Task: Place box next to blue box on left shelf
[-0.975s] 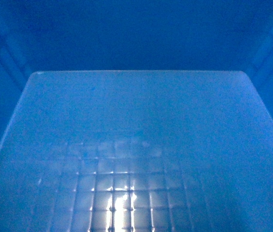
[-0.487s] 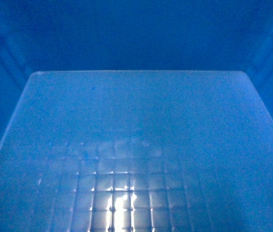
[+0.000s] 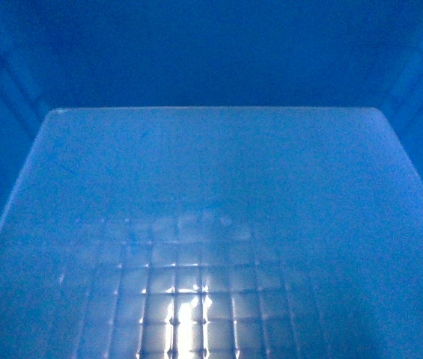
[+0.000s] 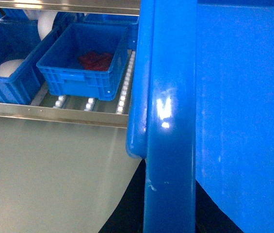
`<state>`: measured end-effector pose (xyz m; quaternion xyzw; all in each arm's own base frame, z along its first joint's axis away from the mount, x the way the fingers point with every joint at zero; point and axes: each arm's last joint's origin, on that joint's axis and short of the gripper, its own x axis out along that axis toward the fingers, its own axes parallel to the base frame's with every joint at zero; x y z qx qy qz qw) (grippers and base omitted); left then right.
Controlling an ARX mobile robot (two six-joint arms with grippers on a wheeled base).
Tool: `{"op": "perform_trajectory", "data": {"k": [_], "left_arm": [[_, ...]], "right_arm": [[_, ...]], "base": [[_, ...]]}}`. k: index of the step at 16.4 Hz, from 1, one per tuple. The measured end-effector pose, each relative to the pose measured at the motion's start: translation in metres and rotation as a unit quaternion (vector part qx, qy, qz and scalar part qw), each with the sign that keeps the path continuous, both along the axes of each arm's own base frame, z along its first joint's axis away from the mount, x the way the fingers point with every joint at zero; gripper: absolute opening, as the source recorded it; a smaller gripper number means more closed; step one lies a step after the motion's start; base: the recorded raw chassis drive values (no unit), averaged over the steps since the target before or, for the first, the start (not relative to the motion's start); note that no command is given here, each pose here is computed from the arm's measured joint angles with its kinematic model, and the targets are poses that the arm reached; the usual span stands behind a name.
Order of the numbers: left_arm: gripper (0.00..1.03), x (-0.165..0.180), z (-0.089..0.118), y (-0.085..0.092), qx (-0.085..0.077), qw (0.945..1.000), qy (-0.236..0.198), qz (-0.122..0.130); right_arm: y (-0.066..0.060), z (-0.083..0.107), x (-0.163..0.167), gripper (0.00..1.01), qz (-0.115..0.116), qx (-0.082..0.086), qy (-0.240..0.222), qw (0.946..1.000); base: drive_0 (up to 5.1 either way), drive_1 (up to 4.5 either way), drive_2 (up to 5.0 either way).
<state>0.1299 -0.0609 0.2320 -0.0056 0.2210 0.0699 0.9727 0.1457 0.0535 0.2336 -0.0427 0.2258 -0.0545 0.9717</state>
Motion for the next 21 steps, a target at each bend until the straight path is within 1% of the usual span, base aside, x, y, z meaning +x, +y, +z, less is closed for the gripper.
{"op": "perform_trajectory", "data": {"k": [21], "left_arm": [[0.08, -0.0001, -0.0002, 0.0000, 0.001, 1.0000, 0.002, 0.000]], "right_arm": [[-0.0001, -0.0003, -0.0002, 0.12, 0.000, -0.001, 0.002, 1.0000]], "base": [[0.0, 0.00, 0.0]]}}
